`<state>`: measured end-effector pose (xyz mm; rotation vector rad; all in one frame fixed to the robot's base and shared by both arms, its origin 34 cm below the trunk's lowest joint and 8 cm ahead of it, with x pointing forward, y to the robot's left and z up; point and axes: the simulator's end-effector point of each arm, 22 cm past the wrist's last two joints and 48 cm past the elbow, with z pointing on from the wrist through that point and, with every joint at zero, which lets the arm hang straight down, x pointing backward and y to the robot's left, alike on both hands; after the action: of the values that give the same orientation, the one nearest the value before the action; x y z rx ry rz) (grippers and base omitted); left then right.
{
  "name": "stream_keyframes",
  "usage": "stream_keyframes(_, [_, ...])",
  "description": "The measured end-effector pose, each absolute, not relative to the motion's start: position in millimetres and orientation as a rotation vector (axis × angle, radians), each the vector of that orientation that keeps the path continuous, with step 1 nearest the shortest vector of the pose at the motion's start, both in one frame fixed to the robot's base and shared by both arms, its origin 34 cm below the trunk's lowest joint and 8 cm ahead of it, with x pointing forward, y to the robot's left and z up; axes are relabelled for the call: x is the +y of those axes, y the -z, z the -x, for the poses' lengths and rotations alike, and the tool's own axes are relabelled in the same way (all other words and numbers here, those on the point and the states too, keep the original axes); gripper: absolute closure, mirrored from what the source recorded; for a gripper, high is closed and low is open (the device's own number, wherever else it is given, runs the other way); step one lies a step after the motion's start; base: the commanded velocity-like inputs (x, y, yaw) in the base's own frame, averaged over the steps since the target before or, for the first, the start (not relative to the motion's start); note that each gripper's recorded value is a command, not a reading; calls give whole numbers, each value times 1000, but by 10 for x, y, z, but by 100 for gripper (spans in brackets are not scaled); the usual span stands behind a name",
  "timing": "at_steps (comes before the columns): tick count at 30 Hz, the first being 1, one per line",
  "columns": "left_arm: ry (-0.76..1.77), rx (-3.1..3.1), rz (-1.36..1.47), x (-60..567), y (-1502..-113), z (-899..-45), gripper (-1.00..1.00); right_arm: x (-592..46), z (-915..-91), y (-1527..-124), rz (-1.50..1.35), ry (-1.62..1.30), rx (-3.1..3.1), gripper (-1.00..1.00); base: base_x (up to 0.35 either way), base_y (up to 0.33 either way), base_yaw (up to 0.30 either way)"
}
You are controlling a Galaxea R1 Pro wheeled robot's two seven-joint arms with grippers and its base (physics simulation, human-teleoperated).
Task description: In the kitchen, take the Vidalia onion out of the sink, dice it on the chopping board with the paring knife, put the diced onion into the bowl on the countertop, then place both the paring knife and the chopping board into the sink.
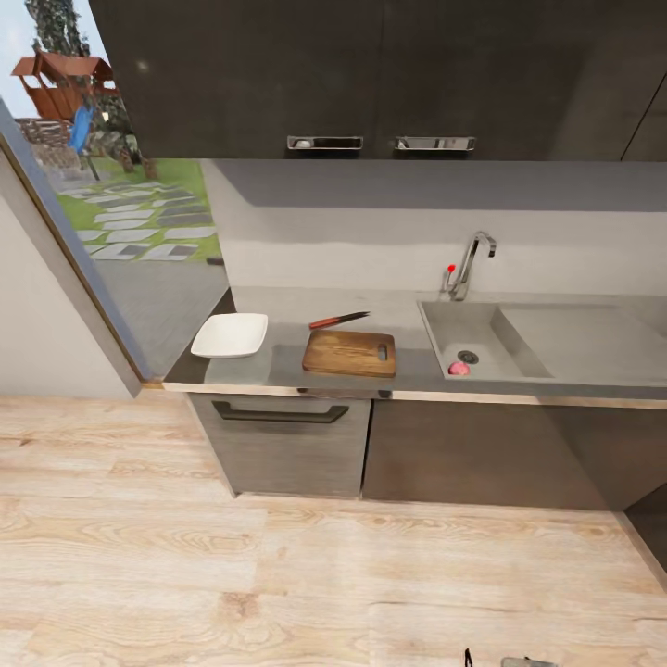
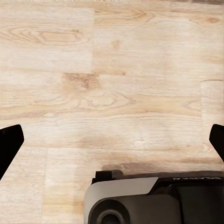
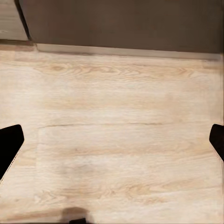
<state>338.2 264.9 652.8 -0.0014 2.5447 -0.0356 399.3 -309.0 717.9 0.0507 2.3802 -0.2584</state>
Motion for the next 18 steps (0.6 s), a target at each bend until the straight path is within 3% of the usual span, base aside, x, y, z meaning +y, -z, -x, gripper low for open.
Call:
stream_keyframes(8, [34,2545,3,2653,-6528,-3381,-100,-3219,-4022,-7224,-134,271,2364,-100,96,-85,-2])
stream_keyframes(18, [32,2536,8,2653,-6549,-3414,-100,-3155,-3767,-7046,-137,263,2426,-100,147,-266,-132])
